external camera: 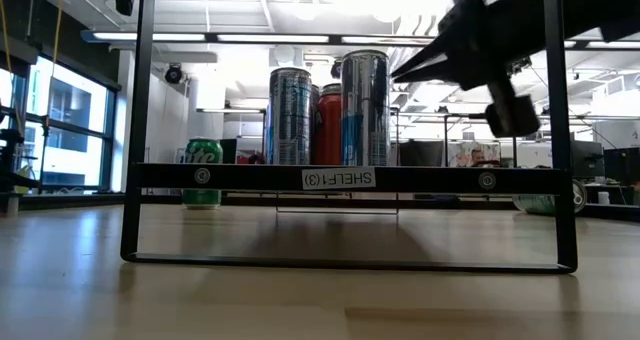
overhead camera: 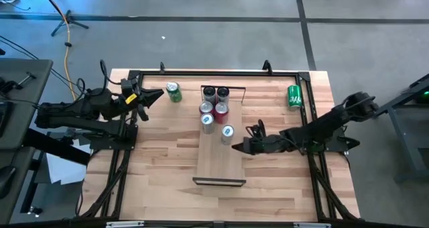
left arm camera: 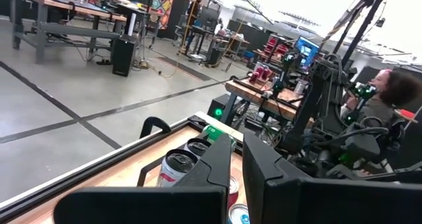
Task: Place canned beverage on shelf
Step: Put the blue soda can, aligned with the other blue soda can on the shelf
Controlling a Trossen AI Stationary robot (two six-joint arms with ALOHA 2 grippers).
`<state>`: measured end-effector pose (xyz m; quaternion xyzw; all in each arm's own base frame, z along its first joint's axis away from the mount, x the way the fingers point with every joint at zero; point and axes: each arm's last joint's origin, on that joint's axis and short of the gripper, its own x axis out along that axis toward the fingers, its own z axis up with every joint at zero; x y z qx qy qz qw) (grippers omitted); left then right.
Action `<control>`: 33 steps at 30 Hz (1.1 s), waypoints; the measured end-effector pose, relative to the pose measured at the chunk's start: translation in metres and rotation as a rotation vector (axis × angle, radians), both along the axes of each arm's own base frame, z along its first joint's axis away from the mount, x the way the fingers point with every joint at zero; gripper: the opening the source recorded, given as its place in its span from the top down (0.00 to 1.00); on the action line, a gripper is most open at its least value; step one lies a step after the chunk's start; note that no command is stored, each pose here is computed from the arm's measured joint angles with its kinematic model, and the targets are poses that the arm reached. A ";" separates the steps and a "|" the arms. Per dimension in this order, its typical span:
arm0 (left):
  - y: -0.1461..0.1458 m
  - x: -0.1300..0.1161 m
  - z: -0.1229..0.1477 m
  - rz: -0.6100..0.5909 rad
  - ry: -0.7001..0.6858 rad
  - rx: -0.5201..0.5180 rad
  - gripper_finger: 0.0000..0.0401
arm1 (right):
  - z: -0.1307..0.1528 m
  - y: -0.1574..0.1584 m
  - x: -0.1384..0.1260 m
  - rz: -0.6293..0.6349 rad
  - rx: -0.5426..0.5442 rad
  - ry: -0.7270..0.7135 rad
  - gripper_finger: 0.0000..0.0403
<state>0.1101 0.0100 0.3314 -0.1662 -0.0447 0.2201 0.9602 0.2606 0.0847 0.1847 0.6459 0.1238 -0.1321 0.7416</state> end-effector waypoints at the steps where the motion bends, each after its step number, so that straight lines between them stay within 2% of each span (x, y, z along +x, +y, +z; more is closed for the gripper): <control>1: 0.000 0.000 0.000 -0.001 0.000 0.000 0.99 | 0.000 -0.001 0.002 -0.001 0.000 0.003 1.00; 12: 0.000 0.000 0.000 -0.003 0.000 0.000 0.99 | -0.014 -0.007 0.009 -0.024 0.033 0.076 1.00; 22: 0.000 0.000 0.000 -0.004 0.000 0.000 0.99 | -0.015 -0.021 0.013 -0.069 0.035 0.083 1.00; 33: 0.000 0.000 0.000 -0.004 0.000 0.000 0.99 | -0.015 -0.029 0.015 -0.062 0.044 0.082 1.00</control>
